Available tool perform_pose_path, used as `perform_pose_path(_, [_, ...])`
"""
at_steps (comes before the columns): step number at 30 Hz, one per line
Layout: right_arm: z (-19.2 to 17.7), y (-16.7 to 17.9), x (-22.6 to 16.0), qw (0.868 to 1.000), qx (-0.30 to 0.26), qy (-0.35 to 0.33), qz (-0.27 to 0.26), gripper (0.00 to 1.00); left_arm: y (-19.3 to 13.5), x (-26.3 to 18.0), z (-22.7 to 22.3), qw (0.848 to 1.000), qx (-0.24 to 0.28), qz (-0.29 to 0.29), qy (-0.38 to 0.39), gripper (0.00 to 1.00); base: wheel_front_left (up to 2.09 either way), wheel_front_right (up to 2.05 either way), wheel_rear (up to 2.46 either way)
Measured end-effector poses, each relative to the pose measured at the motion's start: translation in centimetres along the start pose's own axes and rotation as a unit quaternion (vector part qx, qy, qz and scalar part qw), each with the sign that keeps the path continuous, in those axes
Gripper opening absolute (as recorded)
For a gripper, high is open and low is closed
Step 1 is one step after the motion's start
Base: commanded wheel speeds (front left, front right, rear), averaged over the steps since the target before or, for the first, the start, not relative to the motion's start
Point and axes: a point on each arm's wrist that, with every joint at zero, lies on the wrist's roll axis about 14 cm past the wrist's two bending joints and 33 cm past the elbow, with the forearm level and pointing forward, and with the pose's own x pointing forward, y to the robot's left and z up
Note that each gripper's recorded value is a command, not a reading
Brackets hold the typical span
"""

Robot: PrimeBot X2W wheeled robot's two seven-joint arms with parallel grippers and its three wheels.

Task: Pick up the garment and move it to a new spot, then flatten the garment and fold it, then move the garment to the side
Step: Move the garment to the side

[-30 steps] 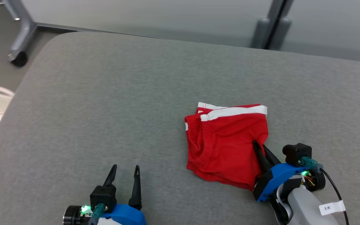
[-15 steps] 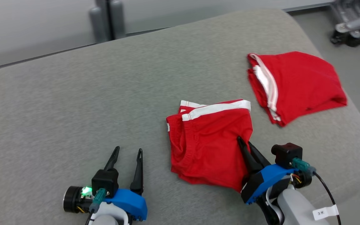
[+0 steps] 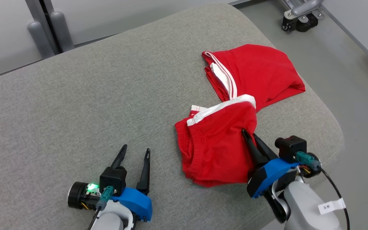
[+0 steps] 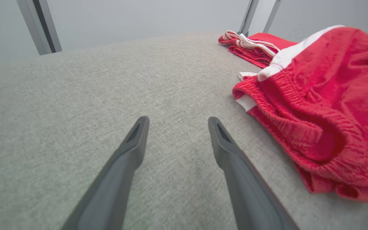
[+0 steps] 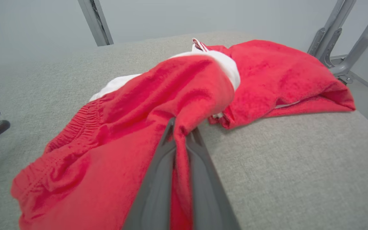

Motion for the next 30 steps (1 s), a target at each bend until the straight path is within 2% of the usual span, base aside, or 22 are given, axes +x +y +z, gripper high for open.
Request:
perform_pose_path(2, [0.4, -0.1, 0.4, 1.0, -0.01, -0.003, 0.001, 0.0, 0.1, -0.2, -0.2, 1.0, 0.0, 0.002, 0.002, 1.0, 0.0, 0.0, 0.0])
perform_pose_path(4, [1.8, -1.0, 1.8, 0.999, -0.053, -0.011, 0.002, 0.0, 0.7, -0.9, -0.7, 1.0, -0.003, 0.014, 0.008, 1.0, 0.0, 0.0, 0.0])
perform_pose_path(5, [1.8, -1.0, 1.8, 0.999, -0.053, -0.011, 0.002, 0.0, 0.7, -0.9, -0.7, 1.0, -0.003, 0.014, 0.008, 1.0, 0.0, 0.0, 0.0])
perform_pose_path(7, [3.8, -2.4, 3.5, 0.994, -0.105, -0.022, 0.001, 0.0, 2.0, -1.6, -1.1, 0.999, -0.005, 0.033, 0.012, 1.0, 0.0, 0.0, 0.0])
perform_pose_path(8, [3.8, -2.4, 3.5, 0.994, -0.105, -0.022, 0.001, 0.0, 2.0, -1.6, -1.1, 0.999, -0.005, 0.033, 0.012, 1.0, 0.0, 0.0, 0.0])
perform_pose_path(10, [5.7, -4.9, 5.0, 0.988, -0.15, -0.025, -0.016, 0.0, 3.0, -2.2, -1.5, 0.999, -0.007, 0.047, 0.016, 1.0, 0.0, 0.0, 0.0])
perform_pose_path(11, [5.7, -4.9, 5.0, 0.988, -0.15, -0.025, -0.016, 0.0, 3.0, -2.2, -1.5, 0.999, -0.007, 0.047, 0.016, 1.0, 0.0, 0.0, 0.0])
perform_pose_path(12, [6.9, -6.8, 5.9, 0.984, -0.173, -0.025, -0.033, 0.0, 3.6, -2.6, -1.6, 0.998, -0.007, 0.056, 0.017, 1.0, 0.0, 0.0, 0.0])
perform_pose_path(15, [7.9, -8.4, 6.8, 0.98, -0.194, -0.021, -0.051, 0.0, 4.2, -2.8, -1.7, 0.998, -0.008, 0.066, 0.016, 1.0, 0.0, 0.0, 0.0])
perform_pose_path(16, [8.3, -10.5, 7.4, 0.977, -0.198, -0.012, -0.077, 0.0, 5.0, -3.0, -1.7, 0.997, -0.006, 0.075, 0.016, 1.0, 0.0, 0.0, 0.0])
perform_pose_path(17, [8.3, -10.5, 7.4, 0.977, -0.198, -0.012, -0.077, 0.18, 5.0, -3.0, -1.7, 0.997, -0.006, 0.075, 0.016, 1.0, 0.0, 0.0, 0.0])
perform_pose_path(18, [8.2, -11.5, 7.5, 0.976, -0.199, -0.004, -0.091, 0.46, 5.3, -3.2, -1.7, 0.997, -0.006, 0.078, 0.015, 1.0, 0.0, 0.0, 0.0])
perform_pose_path(19, [8.1, -12.5, 7.6, 0.974, -0.2, 0.004, -0.104, 1.0, 5.6, -3.3, -1.8, 0.996, -0.006, 0.082, 0.016, 1.0, 0.0, 0.0, 0.0])
perform_pose_path(21, [7.5, -13.9, 7.7, 0.971, -0.204, 0.021, -0.123, 1.0, 6.3, -3.6, -1.8, 0.996, -0.007, 0.092, 0.015, 1.0, 0.0, 0.0, 0.0])
perform_pose_path(25, [9.1, -14.4, 8.8, 0.97, -0.191, -0.01, -0.152, 1.0, 7.8, -4.1, -1.9, 0.993, -0.012, 0.117, 0.012, 1.0, 0.0, 0.0, 0.0])
perform_pose_path(27, [10.4, -13.0, 9.6, 0.971, -0.185, -0.04, -0.149, 1.0, 8.8, -4.4, -1.6, 0.991, -0.012, 0.136, 0.008, 1.0, 0.0, 0.0, 0.0])
perform_pose_path(28, [11.5, -10.5, 10.3, 0.975, -0.162, -0.074, -0.134, 1.0, 9.8, -4.9, -1.1, 0.988, -0.01, 0.155, 0.0, 1.0, 0.0, 0.0, 0.0])
perform_pose_path(29, [11.5, -10.5, 10.3, 0.975, -0.162, -0.074, -0.134, 1.0, 9.8, -4.9, -1.1, 0.988, -0.01, 0.155, 0.0, 1.0, 0.0, 0.0, 0.0])
perform_pose_path(30, [11.8, -9.0, 10.5, 0.976, -0.161, -0.087, -0.119, 1.0, 10.3, -5.2, -0.8, 0.986, -0.008, 0.165, -0.003, 1.0, 0.0, 0.0, 0.0])
